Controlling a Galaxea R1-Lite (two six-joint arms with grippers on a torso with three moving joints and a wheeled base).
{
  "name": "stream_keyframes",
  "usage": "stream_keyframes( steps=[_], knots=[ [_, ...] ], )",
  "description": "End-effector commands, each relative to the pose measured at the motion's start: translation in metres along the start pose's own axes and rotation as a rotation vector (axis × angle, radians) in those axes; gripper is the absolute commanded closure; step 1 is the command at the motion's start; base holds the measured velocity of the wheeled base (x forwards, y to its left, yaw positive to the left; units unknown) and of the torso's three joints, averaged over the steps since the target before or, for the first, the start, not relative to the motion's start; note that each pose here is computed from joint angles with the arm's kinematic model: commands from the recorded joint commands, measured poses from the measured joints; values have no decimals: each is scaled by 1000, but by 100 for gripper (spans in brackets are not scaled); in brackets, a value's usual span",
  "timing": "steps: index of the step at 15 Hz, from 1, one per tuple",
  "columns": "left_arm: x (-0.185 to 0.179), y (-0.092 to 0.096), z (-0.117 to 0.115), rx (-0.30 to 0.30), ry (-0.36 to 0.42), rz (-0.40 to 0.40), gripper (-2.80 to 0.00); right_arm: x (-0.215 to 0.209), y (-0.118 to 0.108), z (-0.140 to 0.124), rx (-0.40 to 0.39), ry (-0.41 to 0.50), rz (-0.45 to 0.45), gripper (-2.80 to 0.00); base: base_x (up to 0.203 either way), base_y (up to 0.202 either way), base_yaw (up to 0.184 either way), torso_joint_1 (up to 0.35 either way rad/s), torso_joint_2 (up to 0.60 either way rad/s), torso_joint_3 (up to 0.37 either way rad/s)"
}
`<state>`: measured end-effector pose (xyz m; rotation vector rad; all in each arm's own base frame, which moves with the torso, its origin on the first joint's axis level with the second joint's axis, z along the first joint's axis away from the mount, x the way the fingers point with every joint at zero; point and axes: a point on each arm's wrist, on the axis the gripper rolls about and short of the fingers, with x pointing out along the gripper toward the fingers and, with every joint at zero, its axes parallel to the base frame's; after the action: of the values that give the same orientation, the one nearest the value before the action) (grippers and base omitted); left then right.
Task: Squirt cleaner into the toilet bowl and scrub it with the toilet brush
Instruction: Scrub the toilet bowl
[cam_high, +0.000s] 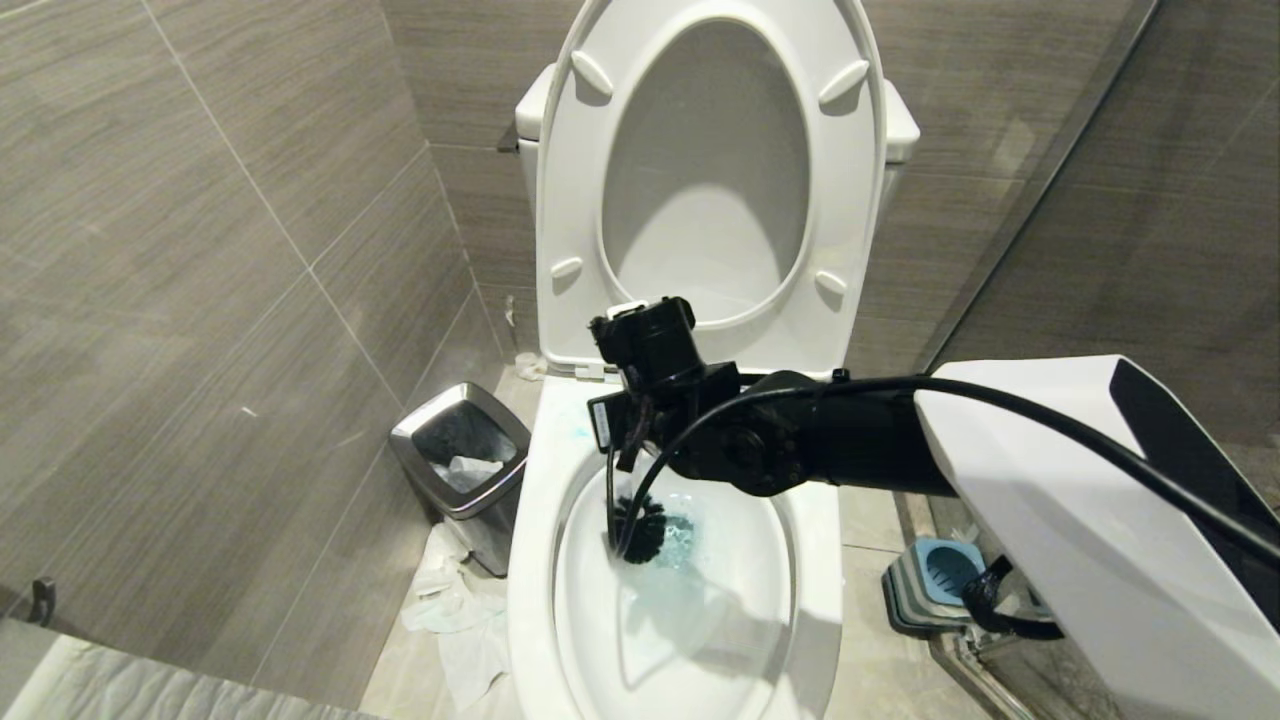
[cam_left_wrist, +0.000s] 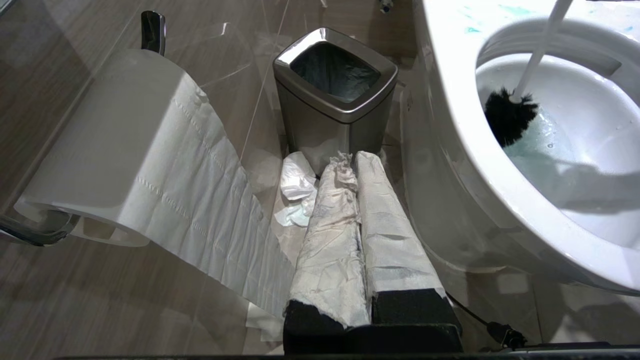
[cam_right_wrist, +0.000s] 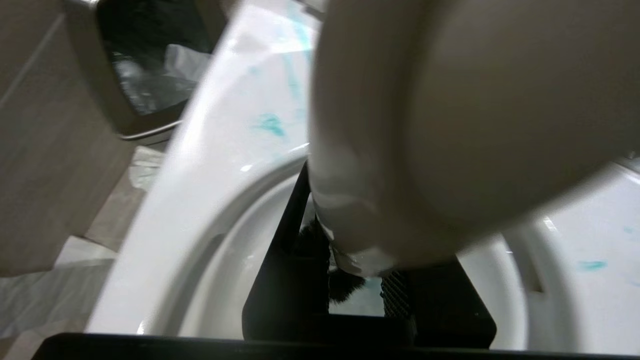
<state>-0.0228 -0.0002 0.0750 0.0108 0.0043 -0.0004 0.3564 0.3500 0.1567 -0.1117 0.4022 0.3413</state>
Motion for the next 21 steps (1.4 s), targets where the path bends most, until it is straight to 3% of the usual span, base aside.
stream_keyframes(
  steps=[1, 5, 9, 12, 14, 21],
  knots=[
    [0, 0, 0, 0, 3, 0, 0, -5, 18, -9, -14, 16, 28, 0, 0, 0, 0, 0, 0, 0],
    [0, 0, 0, 0, 3, 0, 0, -45, 19, -27, -72, 109, 47, 0, 0, 0, 0, 0, 0, 0],
    [0, 0, 0, 0, 3, 0, 0, -89, -11, -43, -101, 178, 12, 0, 0, 0, 0, 0, 0, 0],
    [0, 0, 0, 0, 3, 0, 0, -82, -54, -33, -48, 141, -97, 0, 0, 0, 0, 0, 0, 0],
    [0, 0, 0, 0, 3, 0, 0, -74, -71, -24, -30, 117, -146, 0, 0, 0, 0, 0, 0, 0],
    [0, 0, 0, 0, 3, 0, 0, -49, -57, 7, 9, -56, -119, 0, 0, 0, 0, 0, 0, 0]
  ],
)
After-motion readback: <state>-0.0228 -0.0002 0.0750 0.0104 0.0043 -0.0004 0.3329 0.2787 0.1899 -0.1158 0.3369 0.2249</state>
